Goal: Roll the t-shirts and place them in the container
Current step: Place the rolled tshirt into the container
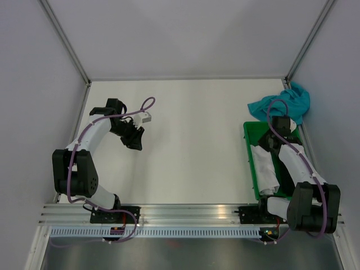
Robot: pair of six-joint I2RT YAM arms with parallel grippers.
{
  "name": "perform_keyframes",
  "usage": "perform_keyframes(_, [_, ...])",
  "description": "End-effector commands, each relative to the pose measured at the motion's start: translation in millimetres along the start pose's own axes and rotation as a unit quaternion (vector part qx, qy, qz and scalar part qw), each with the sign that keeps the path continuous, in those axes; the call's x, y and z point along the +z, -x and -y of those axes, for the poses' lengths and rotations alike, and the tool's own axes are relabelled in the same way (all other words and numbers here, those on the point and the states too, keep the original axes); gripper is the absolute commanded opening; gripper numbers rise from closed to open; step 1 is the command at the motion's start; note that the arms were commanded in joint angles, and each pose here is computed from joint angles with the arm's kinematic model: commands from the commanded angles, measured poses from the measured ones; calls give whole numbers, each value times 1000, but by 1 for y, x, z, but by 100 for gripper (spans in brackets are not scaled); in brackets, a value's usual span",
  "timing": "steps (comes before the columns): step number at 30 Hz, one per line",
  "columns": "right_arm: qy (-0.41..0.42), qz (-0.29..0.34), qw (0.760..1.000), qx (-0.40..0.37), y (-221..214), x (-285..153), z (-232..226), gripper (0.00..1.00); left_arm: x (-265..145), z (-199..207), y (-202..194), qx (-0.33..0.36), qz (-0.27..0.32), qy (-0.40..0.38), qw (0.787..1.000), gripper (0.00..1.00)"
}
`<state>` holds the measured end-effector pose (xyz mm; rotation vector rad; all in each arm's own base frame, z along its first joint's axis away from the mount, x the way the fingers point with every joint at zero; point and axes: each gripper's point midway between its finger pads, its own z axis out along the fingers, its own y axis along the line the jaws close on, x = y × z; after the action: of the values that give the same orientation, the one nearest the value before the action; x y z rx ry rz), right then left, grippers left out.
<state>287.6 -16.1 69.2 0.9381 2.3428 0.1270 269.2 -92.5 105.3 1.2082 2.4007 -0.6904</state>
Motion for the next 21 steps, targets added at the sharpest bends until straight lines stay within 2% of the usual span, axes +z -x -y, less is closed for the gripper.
perform_keyframes(1, [-8, 94, 995, -40, 61, -29, -13, 3, -11, -3, 8, -2, 7, 19, 1000, 38])
perform_keyframes(3, [9, 149, 987, -62, 87, -54, -21, 13, -13, -3, 9, -7, 10, 24, 1000, 38])
perform_keyframes(4, [11, 170, 983, -68, 96, -63, -22, 35, -17, -2, 11, -6, 13, 31, 999, 39])
perform_keyframes(6, [17, 224, 971, -87, 114, -89, -23, 51, -20, 0, 11, -10, 15, 38, 999, 40])
perform_keyframes(8, [8, 261, 960, -100, 123, -107, -16, 74, -26, 4, 11, -11, 21, 48, 999, 44])
perform_keyframes(9, [6, 270, 957, -104, 124, -112, -14, 82, -28, 6, 9, -14, 19, 53, 998, 52])
perform_keyframes(10, [4, 275, 955, -107, 124, -116, -12, 88, -33, 9, 10, -10, 26, 62, 998, 55])
perform_keyframes(11, [4, 284, 953, -109, 123, -122, -8, 91, -35, 12, 9, -15, 28, 66, 997, 62])
perform_keyframes(12, [3, 287, 951, -113, 122, -124, -6, 93, -37, 14, 7, -17, 28, 72, 997, 63])
perform_keyframes(13, [2, 289, 951, -112, 121, -126, -4, 96, -41, 19, 5, -15, 35, 82, 996, 77])
perform_keyframes(14, [5, 292, 950, -112, 116, -128, -1, 97, -42, 21, 3, -24, 38, 87, 995, 99])
perform_keyframes(17, [10, 292, 950, -110, 106, -129, 4, 98, -48, 19, -9, -40, 42, 140, 988, 100])
perform_keyframes(18, [12, 291, 950, -110, 104, -130, 5, 98, -47, 15, -23, -53, 25, 166, 984, 100])
perform_keyframes(20, [8, 293, 950, -105, 99, -131, 11, 98, -58, 10, -25, -64, 44, 218, 973, 100])
perform_keyframes(21, [4, 296, 950, -99, 98, -131, 14, 98, -58, 4, -40, -81, 28, 249, 965, 100])
